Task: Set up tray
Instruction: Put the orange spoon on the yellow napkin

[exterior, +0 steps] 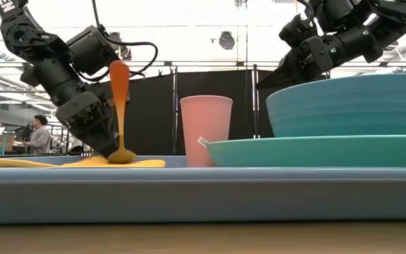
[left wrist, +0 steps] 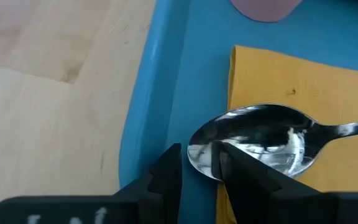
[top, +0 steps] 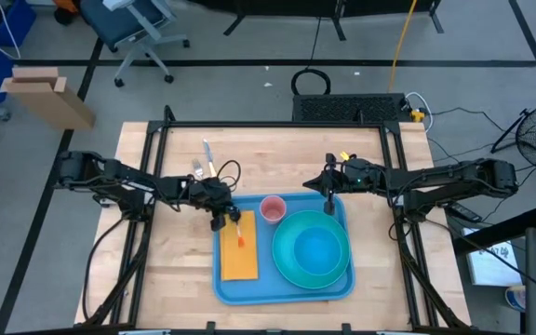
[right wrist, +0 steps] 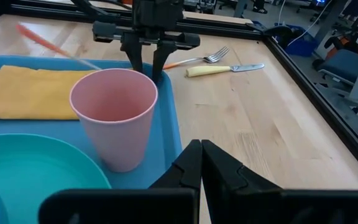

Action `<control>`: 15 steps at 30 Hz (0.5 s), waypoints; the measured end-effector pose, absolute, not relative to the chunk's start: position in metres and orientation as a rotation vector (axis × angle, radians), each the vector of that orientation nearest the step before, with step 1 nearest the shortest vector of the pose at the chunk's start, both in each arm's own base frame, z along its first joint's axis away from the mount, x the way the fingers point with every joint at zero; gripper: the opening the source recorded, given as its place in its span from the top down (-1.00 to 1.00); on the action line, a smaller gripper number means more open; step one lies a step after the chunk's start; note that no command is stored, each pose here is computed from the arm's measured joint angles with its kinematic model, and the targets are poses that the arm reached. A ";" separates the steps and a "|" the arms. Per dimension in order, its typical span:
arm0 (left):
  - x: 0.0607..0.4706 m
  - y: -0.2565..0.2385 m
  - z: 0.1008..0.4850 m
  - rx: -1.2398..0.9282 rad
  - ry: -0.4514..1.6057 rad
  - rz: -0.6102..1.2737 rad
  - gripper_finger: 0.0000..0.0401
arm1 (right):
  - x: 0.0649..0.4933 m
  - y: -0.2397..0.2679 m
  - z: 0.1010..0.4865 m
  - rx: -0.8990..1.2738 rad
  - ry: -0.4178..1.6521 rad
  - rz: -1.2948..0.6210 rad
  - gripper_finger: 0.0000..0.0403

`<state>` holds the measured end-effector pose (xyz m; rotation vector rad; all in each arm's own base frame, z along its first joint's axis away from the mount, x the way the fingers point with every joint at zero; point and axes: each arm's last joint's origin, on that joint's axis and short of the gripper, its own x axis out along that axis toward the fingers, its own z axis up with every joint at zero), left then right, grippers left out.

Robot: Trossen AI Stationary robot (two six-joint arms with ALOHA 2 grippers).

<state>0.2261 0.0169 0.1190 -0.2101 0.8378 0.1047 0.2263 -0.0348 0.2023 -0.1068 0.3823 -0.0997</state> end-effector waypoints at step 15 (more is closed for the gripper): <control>0.228 0.017 0.121 -0.196 0.811 0.092 0.42 | 0.226 -0.035 0.202 -0.109 0.383 -0.100 1.00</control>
